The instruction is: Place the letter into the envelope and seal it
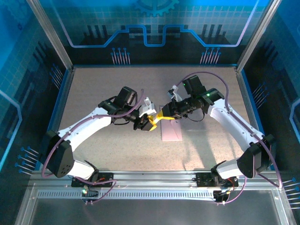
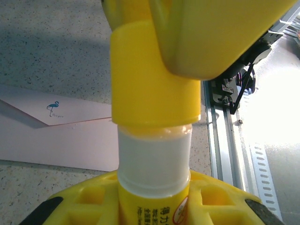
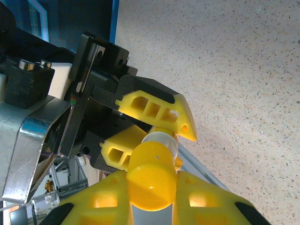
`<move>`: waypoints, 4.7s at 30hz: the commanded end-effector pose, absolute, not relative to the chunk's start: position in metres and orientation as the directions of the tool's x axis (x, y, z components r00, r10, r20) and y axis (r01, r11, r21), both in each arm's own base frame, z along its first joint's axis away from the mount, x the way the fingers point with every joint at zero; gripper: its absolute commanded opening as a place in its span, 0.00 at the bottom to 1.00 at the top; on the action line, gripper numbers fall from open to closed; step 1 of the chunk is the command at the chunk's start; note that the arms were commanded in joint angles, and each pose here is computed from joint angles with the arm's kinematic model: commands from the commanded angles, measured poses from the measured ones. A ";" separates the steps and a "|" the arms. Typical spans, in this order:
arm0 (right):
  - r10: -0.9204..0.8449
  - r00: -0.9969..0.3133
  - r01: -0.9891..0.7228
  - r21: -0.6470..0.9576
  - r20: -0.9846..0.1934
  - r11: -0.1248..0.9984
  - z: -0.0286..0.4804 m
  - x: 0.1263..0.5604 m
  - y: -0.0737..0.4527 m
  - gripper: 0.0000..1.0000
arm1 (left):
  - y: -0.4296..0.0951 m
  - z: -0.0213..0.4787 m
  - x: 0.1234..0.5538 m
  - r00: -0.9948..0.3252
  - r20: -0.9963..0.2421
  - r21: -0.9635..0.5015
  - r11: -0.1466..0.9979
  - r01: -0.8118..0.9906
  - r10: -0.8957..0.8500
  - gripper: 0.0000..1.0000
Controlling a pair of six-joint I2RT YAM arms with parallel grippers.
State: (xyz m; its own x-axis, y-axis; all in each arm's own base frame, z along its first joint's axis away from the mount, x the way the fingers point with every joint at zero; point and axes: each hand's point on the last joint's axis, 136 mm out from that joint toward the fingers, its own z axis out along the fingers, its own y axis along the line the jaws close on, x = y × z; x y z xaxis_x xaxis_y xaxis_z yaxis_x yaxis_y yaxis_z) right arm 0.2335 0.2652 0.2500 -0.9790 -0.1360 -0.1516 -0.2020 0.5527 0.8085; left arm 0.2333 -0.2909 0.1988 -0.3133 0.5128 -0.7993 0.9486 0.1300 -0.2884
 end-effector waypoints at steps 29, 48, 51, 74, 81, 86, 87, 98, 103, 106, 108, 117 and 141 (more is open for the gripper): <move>-0.224 -0.971 -0.209 0.739 -0.080 0.641 0.221 0.212 0.268 0.19 | -0.301 0.217 0.234 -0.287 -0.825 -0.281 0.088 0.956 0.486 0.26; -0.276 -0.961 -0.188 0.735 -0.001 0.652 0.211 0.191 0.260 0.19 | -0.302 0.216 0.237 -0.289 -0.824 -0.279 0.094 0.956 0.488 0.27; -0.283 -0.959 -0.192 0.741 -0.002 0.644 0.213 0.189 0.260 0.19 | -0.302 0.215 0.237 -0.290 -0.822 -0.280 0.095 0.955 0.490 0.27; -0.197 -0.977 -0.191 0.767 -0.086 0.613 0.218 0.218 0.277 0.19 | -0.308 0.216 0.233 -0.296 -0.822 -0.296 0.078 0.952 0.487 0.27; -0.225 -0.973 -0.179 0.789 -0.053 0.588 0.217 0.214 0.282 0.19 | -0.308 0.216 0.232 -0.293 -0.823 -0.294 0.076 0.953 0.487 0.27; -0.285 -0.958 -0.199 0.792 -0.034 0.577 0.214 0.205 0.279 0.19 | -0.308 0.218 0.231 -0.283 -0.828 -0.287 0.069 0.956 0.484 0.27; -0.298 -0.954 -0.201 0.798 -0.029 0.568 0.214 0.203 0.280 0.19 | -0.309 0.219 0.231 -0.281 -0.830 -0.286 0.066 0.956 0.481 0.27; -0.333 -0.943 -0.197 0.839 -0.020 0.507 0.205 0.197 0.302 0.18 | -0.318 0.231 0.242 -0.255 -0.871 -0.245 0.078 0.966 0.420 0.22; -0.336 -0.942 -0.184 0.847 -0.007 0.499 0.195 0.189 0.314 0.17 | -0.324 0.237 0.255 -0.237 -0.895 -0.211 0.109 0.971 0.379 0.20; -0.335 -0.942 -0.173 0.852 0.004 0.495 0.189 0.184 0.321 0.17 | -0.327 0.242 0.262 -0.222 -0.907 -0.190 0.123 0.974 0.357 0.20; -0.334 -0.943 -0.170 0.853 0.005 0.494 0.186 0.183 0.324 0.16 | -0.328 0.246 0.266 -0.209 -0.917 -0.172 0.135 0.976 0.341 0.20; -0.331 -0.944 -0.153 0.863 0.017 0.481 0.179 0.178 0.338 0.16 | -0.330 0.259 0.279 -0.171 -0.941 -0.124 0.174 0.977 0.293 0.19; -0.222 -0.969 -0.212 0.815 -0.105 0.539 0.203 0.247 0.302 0.31 | -0.282 0.185 0.261 -0.392 -0.848 -0.228 0.422 0.877 0.357 0.19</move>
